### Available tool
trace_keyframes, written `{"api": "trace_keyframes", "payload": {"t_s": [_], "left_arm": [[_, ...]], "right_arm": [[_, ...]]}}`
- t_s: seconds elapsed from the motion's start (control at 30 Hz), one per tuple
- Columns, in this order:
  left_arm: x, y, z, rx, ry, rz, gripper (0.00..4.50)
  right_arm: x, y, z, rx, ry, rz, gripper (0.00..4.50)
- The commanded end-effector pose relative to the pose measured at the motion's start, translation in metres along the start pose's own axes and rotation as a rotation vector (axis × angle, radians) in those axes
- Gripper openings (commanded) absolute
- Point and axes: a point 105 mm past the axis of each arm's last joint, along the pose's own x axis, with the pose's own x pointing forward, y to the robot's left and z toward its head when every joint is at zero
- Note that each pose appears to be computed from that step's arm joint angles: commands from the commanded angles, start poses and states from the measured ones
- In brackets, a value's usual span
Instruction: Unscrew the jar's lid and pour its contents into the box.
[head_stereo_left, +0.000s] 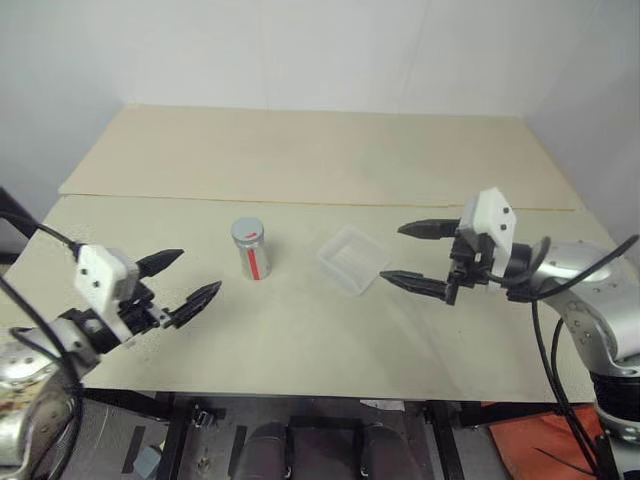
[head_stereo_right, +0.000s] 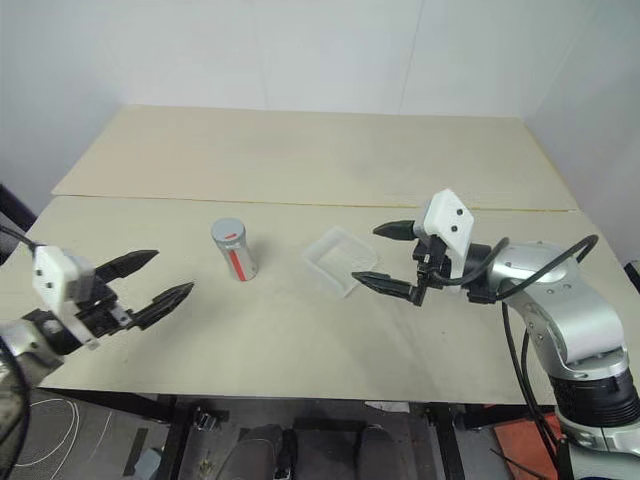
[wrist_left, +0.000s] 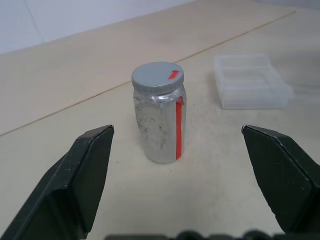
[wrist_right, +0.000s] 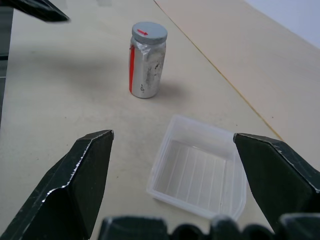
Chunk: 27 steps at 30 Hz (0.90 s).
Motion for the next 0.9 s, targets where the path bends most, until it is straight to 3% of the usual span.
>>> {"api": "trace_keyframes", "payload": {"t_s": [0.03,0.5,0.9], "left_arm": [[0.020,-0.007,0.001,0.002,-0.044,0.028,4.45],[0.076,-0.028,-0.014,-0.046,-0.042,0.318,4.45],[0.090,-0.037,-0.016,-0.085,-0.033,0.545,4.45]], "right_arm": [[-0.005,-0.004,0.012,-0.074,-0.023,-0.014,4.50],[-0.014,-0.001,0.022,-0.091,-0.023,-0.046,4.50],[-0.024,-0.002,0.030,-0.112,-0.017,-0.050,4.50]]}}
